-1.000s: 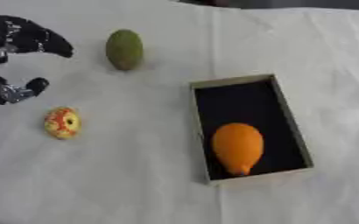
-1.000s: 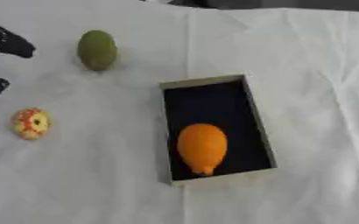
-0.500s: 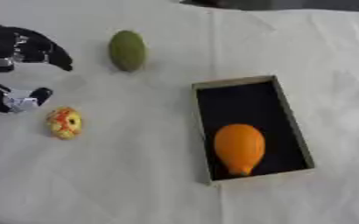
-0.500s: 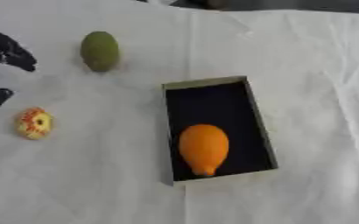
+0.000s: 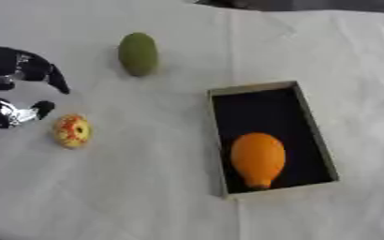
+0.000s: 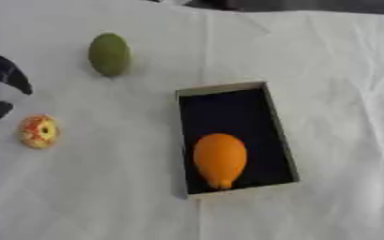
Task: Pick up objects on the table and place them in the box.
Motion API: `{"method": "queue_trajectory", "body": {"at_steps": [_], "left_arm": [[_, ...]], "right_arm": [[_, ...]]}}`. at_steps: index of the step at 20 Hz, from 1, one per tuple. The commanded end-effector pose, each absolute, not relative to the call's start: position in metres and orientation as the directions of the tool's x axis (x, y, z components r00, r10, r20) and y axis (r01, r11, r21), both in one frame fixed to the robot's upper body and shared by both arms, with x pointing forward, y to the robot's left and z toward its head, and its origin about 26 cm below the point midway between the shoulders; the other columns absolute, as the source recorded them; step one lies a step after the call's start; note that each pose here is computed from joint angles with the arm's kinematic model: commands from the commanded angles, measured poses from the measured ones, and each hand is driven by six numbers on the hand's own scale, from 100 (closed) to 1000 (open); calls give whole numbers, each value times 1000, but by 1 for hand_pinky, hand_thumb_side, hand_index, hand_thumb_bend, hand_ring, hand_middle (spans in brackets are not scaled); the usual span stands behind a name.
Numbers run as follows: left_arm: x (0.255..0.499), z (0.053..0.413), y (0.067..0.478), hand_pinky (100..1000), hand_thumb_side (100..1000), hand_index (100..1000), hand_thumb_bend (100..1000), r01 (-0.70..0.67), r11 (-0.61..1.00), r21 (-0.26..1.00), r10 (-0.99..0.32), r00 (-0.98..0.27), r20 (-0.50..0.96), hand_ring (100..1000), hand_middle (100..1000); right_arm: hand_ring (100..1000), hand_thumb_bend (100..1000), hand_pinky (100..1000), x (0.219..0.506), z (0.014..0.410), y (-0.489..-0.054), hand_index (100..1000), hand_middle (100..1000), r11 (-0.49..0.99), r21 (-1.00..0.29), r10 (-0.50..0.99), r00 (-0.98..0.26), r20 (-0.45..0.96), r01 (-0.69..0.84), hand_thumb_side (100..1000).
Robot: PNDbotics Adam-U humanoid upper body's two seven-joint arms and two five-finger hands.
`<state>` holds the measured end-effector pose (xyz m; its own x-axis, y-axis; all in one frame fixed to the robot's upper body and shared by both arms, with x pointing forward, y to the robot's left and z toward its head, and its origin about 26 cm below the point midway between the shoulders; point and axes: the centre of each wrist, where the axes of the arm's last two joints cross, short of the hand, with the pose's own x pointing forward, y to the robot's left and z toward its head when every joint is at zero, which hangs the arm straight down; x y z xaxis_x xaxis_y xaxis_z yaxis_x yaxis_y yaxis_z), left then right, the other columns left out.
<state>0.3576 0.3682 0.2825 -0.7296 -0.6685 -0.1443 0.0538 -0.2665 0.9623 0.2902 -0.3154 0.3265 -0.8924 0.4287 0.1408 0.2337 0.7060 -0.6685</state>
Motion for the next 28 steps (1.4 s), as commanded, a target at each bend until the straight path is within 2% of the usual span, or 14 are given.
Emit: {"method": "queue_trajectory", "body": {"at_steps": [1, 6, 7, 10, 14, 20, 23, 28], "left_arm": [[352, 295, 374, 927, 833, 880, 100, 74, -390, 918, -611, -766, -198, 848, 784], [353, 291, 373, 943, 718, 926, 100, 80, -390, 918, -637, -743, -206, 879, 838], [353, 290, 372, 941, 640, 946, 100, 80, -392, 917, -641, -739, -209, 879, 839], [355, 283, 373, 939, 522, 948, 100, 97, -396, 913, -650, -732, -204, 873, 827], [355, 277, 373, 943, 519, 948, 100, 132, -397, 908, -647, -742, -175, 872, 824], [355, 274, 371, 948, 587, 944, 100, 168, -391, 905, -646, -751, -139, 873, 823], [356, 273, 369, 948, 662, 938, 100, 184, -399, 899, -639, -758, -128, 872, 817], [358, 270, 368, 949, 690, 940, 100, 202, -421, 884, -643, -754, -133, 878, 827]], "right_arm": [[931, 100, 888, 285, 335, -317, 800, 628, 702, -667, 432, -894, 120, 249, 449], [930, 100, 889, 286, 334, -317, 797, 624, 707, -666, 431, -892, 136, 240, 456], [929, 100, 889, 286, 333, -317, 796, 622, 708, -664, 431, -892, 138, 239, 457], [928, 100, 890, 286, 333, -317, 795, 620, 711, -663, 429, -892, 144, 235, 458], [929, 100, 891, 286, 332, -317, 794, 619, 712, -663, 429, -890, 153, 229, 459], [931, 100, 892, 286, 330, -317, 793, 617, 715, -663, 428, -888, 168, 219, 460], [931, 100, 893, 287, 329, -317, 793, 616, 718, -661, 427, -887, 174, 217, 461], [930, 100, 893, 287, 329, -316, 789, 612, 723, -659, 424, -887, 183, 209, 464]]}}
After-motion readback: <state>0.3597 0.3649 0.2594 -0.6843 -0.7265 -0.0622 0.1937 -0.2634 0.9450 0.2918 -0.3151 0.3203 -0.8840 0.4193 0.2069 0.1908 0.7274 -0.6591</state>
